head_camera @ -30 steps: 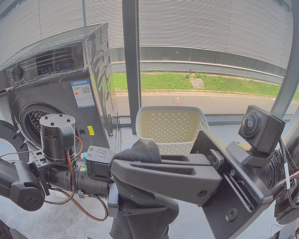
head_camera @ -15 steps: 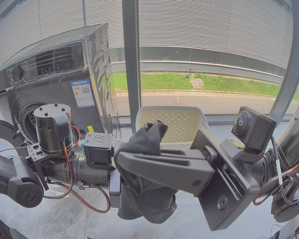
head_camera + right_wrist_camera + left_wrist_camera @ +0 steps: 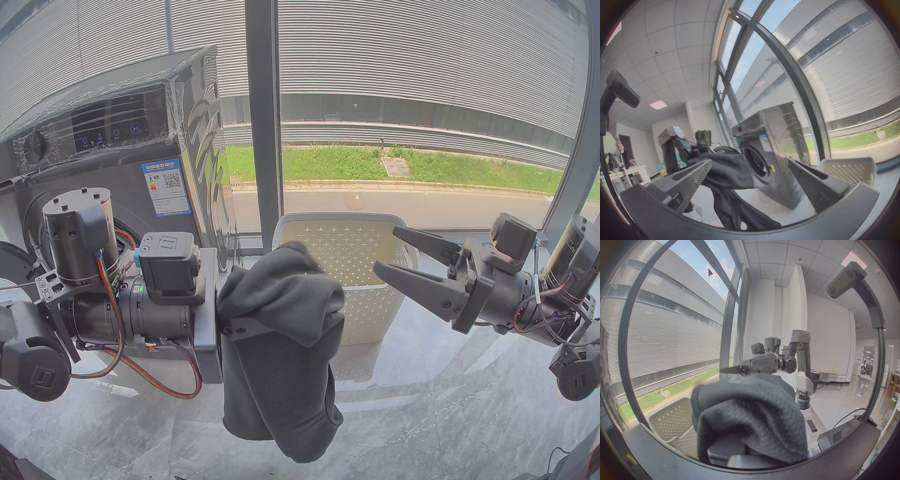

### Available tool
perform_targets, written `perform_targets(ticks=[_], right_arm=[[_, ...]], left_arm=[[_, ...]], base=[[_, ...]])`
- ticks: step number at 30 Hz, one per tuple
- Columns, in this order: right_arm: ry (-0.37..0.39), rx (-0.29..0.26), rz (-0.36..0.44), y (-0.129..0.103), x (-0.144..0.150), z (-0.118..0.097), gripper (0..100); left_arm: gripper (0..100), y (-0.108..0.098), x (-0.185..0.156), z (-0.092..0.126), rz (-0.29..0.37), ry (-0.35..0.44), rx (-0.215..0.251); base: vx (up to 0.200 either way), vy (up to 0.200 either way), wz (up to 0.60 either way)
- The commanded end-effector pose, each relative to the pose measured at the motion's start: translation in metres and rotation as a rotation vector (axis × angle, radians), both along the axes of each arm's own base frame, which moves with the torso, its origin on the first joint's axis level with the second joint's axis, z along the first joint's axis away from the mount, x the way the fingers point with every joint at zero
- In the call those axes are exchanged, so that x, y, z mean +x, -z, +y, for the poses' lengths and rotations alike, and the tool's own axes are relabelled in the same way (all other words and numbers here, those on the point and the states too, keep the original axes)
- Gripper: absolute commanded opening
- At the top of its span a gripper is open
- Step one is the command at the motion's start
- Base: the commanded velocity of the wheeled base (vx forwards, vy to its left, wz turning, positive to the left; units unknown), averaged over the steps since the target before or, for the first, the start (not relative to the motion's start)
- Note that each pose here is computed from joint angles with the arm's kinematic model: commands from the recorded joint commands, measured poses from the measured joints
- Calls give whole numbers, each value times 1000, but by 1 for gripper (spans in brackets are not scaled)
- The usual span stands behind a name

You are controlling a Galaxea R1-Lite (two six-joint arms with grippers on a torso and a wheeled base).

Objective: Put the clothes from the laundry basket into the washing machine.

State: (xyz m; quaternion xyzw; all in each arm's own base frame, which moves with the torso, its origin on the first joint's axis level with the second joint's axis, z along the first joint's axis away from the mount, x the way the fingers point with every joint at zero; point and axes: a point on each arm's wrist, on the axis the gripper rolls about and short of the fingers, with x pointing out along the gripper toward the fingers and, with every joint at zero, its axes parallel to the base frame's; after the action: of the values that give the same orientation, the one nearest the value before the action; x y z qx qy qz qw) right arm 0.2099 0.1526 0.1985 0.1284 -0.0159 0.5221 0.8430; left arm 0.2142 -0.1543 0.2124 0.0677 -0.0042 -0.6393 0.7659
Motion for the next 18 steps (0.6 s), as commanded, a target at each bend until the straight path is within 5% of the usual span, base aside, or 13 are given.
perform_targets(ticks=[1, 5, 9, 14, 18], right_arm=[[124, -39, 37, 15, -13, -43, 100], [105, -61, 57, 23, -31, -48, 100], [-20, -136, 100, 45, -46, -41, 100], [-150, -231, 205, 79, -32, -6, 100], [-155, -294, 228, 104, -5, 18, 100]], left_arm=[[0, -11, 8, 15, -23, -81, -43], [0, -21, 13, 15, -21, -135, -101], [0, -33, 18, 13, -22, -180, -170], [0, -38, 19, 11, -36, -183, -199], [0, -38, 16, 8, -36, -155, -203]], base=[[0, 0, 0], [0, 0, 0], [0, 0, 0], [0, 0, 0], [0, 0, 0]])
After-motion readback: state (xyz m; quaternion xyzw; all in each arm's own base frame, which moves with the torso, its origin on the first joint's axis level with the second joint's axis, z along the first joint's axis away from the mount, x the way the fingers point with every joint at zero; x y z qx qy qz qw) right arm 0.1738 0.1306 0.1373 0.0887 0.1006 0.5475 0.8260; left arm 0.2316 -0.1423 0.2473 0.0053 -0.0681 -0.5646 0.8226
